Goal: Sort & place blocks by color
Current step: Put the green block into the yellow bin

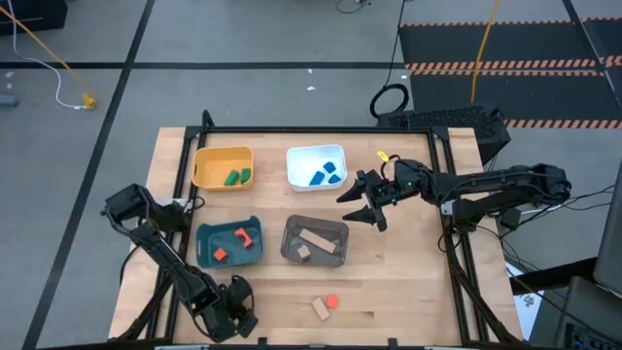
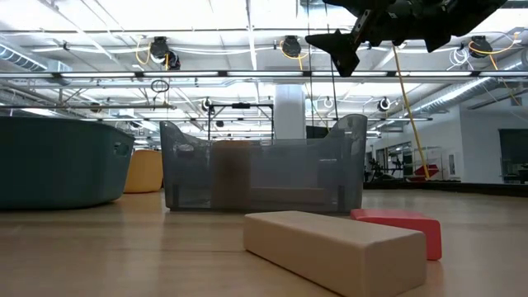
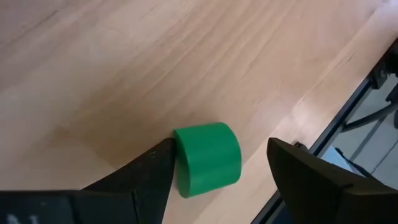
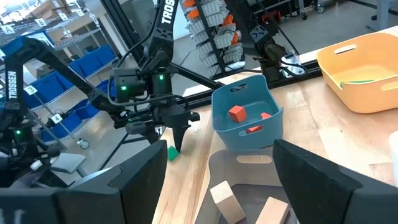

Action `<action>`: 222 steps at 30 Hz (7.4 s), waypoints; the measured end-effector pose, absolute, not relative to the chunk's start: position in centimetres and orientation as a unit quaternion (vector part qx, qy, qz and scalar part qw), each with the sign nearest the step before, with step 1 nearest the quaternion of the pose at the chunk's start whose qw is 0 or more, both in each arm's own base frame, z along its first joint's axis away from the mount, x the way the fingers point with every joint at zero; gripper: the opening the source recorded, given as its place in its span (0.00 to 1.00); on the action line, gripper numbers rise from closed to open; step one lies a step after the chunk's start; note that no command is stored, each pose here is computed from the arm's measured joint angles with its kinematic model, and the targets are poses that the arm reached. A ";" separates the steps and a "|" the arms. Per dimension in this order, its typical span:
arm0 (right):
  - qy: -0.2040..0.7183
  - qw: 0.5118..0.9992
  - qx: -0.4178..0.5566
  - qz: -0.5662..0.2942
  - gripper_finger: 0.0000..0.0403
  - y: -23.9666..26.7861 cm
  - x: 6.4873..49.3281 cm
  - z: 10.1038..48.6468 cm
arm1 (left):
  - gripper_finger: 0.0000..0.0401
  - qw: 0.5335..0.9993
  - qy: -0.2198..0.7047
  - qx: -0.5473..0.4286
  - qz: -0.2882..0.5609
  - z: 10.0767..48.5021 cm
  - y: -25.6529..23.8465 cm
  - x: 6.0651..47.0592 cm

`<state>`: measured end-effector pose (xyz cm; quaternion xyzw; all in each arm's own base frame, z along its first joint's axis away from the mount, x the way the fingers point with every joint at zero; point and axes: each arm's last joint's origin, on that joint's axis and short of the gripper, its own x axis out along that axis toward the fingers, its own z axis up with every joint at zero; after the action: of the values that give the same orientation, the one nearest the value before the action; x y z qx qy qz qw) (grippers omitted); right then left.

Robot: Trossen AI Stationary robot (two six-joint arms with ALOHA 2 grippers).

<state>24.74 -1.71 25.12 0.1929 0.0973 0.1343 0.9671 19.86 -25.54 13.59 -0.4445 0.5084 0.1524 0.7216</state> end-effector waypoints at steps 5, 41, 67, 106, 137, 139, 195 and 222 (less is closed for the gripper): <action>0.097 0.967 0.193 0.134 0.70 -1.7 24.7 25.1 | 0.64 0.733 0.520 -0.413 0.146 13.5 -25.7 19.2; 0.097 0.967 0.193 0.134 0.70 -1.7 24.7 25.1 | 0.39 0.874 0.469 -0.104 0.069 13.8 -24.7 18.2; 0.097 0.967 0.193 0.134 0.70 -1.7 24.7 25.1 | 0.61 0.608 0.453 -0.594 0.268 17.1 -24.1 18.2; 0.097 0.967 0.193 0.134 0.70 -1.7 24.7 25.1 | 0.67 0.546 0.486 -0.587 0.349 15.0 -22.1 20.5; 0.097 0.967 0.193 0.134 0.70 -1.7 24.7 25.1 | 0.33 0.594 0.531 -0.513 0.319 14.0 -21.8 20.8; 0.097 0.967 0.193 0.134 0.70 -1.7 24.7 25.1 | 0.33 0.601 0.530 -0.512 0.309 14.1 -21.9 20.9; 0.097 0.967 0.193 0.134 0.70 -1.7 24.7 25.1 | 0.35 0.755 0.389 -0.027 0.527 29.5 -3.3 19.9; 0.097 0.967 0.193 0.134 0.70 -1.7 24.7 25.1 | 0.37 0.713 0.199 -0.237 0.629 17.3 4.5 15.0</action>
<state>24.74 -1.71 25.14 0.1930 0.0969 0.1343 0.9671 14.99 4.49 17.26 -0.2365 0.1995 0.6289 0.7133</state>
